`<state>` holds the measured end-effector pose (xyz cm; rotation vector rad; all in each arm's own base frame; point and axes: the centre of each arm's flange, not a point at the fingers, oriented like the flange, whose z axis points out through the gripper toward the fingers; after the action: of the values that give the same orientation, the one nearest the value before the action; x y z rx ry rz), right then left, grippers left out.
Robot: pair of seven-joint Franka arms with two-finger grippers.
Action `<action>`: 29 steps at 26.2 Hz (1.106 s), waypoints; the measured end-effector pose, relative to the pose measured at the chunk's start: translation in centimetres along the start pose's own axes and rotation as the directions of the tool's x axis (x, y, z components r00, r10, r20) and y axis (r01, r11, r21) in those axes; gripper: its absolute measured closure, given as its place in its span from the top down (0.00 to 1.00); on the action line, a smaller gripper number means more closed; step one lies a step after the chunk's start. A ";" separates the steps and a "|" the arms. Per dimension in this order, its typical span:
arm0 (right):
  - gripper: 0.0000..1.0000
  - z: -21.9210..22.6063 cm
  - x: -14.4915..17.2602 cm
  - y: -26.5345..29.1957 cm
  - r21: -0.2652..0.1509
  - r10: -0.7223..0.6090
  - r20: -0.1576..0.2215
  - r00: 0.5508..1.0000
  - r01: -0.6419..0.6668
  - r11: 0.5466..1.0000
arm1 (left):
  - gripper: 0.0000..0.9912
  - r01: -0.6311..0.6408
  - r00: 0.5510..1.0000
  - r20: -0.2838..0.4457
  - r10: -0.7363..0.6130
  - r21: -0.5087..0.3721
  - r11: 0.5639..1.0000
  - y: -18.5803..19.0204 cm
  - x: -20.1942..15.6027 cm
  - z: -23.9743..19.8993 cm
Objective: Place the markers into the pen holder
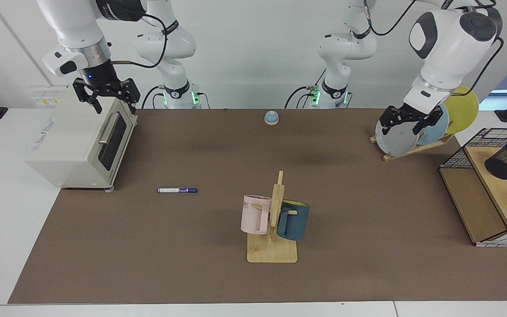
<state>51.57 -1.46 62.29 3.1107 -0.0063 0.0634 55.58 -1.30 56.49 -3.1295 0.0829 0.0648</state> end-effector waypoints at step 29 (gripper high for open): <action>1.00 0.8 -0.2 -1.6 0.033 -0.168 0.020 0.986 0.167 0.985 | 1.00 -0.010 1.000 -0.001 0.010 0.001 1.000 -0.1 0.0 0.0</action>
<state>51.42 0.14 61.39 3.1284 0.2581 0.0238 55.59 -1.22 56.52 -3.1288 0.0986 0.0637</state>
